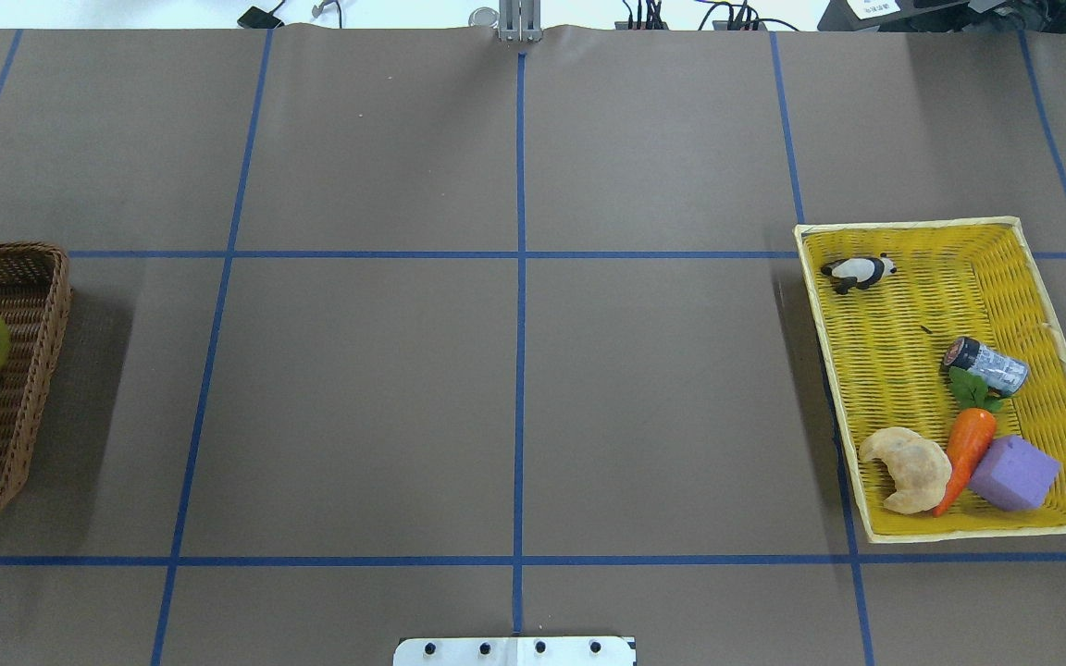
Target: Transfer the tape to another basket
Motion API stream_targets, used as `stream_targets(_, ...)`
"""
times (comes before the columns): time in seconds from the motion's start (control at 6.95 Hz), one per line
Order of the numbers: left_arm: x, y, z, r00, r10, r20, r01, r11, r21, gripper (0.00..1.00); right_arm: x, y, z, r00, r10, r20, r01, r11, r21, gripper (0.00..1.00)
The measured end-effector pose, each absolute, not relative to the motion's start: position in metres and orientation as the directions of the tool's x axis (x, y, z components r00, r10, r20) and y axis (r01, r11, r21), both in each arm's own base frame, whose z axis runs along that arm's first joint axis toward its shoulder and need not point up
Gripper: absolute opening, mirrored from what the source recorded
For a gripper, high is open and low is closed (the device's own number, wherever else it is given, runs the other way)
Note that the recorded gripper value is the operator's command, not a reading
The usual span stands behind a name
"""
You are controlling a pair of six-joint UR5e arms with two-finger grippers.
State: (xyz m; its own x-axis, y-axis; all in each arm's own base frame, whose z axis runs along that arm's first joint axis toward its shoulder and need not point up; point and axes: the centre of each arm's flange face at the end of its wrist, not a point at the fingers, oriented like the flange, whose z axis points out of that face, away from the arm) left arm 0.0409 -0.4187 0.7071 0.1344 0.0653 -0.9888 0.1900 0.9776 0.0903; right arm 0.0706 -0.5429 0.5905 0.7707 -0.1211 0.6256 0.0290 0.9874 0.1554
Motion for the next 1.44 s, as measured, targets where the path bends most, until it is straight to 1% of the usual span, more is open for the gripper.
stream_targets(0.43,0.04,-0.419,0.708,0.137,0.084,-0.987,0.188,0.976,0.11,0.97,0.071,-0.543,0.59,0.771,-0.121,0.626,0.029,0.987,0.156,1.0)
stream_targets(0.72,0.029,-0.431,0.692,0.133,0.118,-0.984,0.219,0.965,0.145,0.97,0.07,-0.542,0.592,0.769,-0.12,0.628,0.029,0.988,0.153,1.0)
stream_targets(1.15,-0.023,-0.461,0.638,0.159,0.221,-0.962,0.367,0.891,0.266,0.97,0.07,-0.541,0.593,0.769,-0.119,0.628,0.029,0.988,0.152,1.0)
stream_targets(1.44,-0.038,-0.477,0.635,0.277,0.294,-0.915,0.437,0.809,0.392,0.97,0.07,-0.541,0.593,0.769,-0.119,0.628,0.029,0.988,0.152,1.0)
